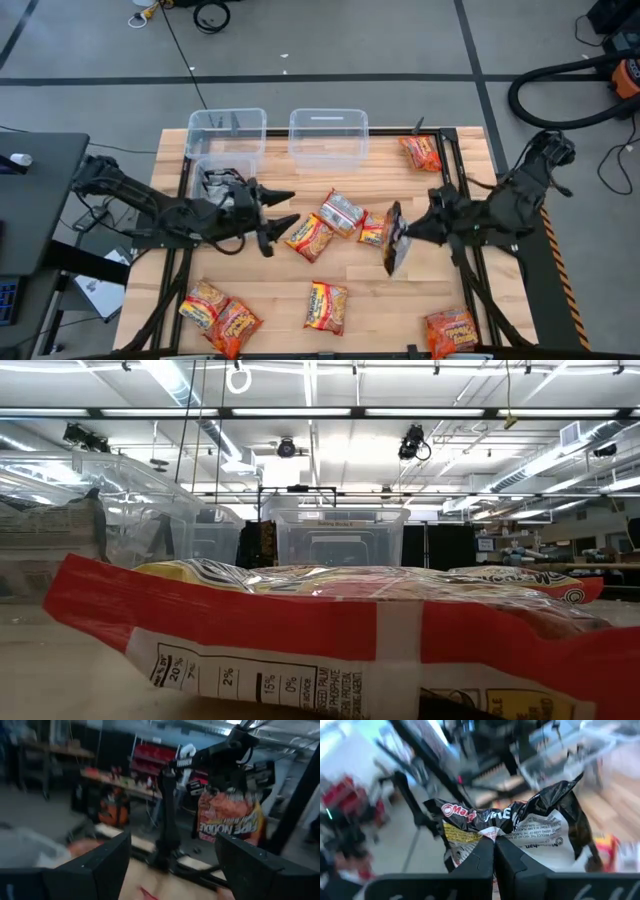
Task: Sort Maruchan noodles
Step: Put the black noodle pack into the bottom transparent bin
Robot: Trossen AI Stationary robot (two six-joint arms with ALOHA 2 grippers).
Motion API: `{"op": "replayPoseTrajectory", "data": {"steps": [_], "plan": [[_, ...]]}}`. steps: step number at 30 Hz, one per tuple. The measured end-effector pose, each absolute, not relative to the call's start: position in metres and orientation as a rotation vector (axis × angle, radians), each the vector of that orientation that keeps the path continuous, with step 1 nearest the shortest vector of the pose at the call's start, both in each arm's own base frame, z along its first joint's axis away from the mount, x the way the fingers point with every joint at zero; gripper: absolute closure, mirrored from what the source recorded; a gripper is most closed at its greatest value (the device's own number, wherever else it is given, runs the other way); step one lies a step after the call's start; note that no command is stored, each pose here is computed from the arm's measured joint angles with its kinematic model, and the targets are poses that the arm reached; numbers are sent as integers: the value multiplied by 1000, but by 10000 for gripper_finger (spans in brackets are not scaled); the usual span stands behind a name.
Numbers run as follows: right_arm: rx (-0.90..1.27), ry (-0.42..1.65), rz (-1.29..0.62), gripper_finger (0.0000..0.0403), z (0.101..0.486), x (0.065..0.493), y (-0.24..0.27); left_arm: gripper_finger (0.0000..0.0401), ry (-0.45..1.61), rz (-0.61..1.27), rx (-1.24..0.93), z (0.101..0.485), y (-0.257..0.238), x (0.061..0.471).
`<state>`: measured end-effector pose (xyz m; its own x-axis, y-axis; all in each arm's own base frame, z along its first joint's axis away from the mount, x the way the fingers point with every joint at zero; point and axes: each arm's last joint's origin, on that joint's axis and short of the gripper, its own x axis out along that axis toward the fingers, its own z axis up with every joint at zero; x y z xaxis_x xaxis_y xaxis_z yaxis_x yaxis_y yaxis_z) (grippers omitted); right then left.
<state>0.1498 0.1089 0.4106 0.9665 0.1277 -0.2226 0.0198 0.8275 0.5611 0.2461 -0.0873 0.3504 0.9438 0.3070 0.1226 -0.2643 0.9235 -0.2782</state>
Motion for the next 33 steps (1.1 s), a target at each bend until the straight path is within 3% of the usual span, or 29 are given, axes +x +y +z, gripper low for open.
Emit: {"op": "replayPoseTrajectory", "data": {"steps": [9, 14, 26, 33], "plan": [[640, -16, 103, 398, 440, 159, 102, 90, -238, 414, 323, 340, -90, 280], [626, -176, 72, 398, 455, 163, 93, 89, -343, 348, 525, 331, -85, 299], [509, -316, -59, 398, 456, 202, 79, 89, -449, 374, 298, 349, -54, 373], [460, -394, -47, 398, 459, 214, 72, 89, -498, 265, 340, 348, -55, 400]]}}
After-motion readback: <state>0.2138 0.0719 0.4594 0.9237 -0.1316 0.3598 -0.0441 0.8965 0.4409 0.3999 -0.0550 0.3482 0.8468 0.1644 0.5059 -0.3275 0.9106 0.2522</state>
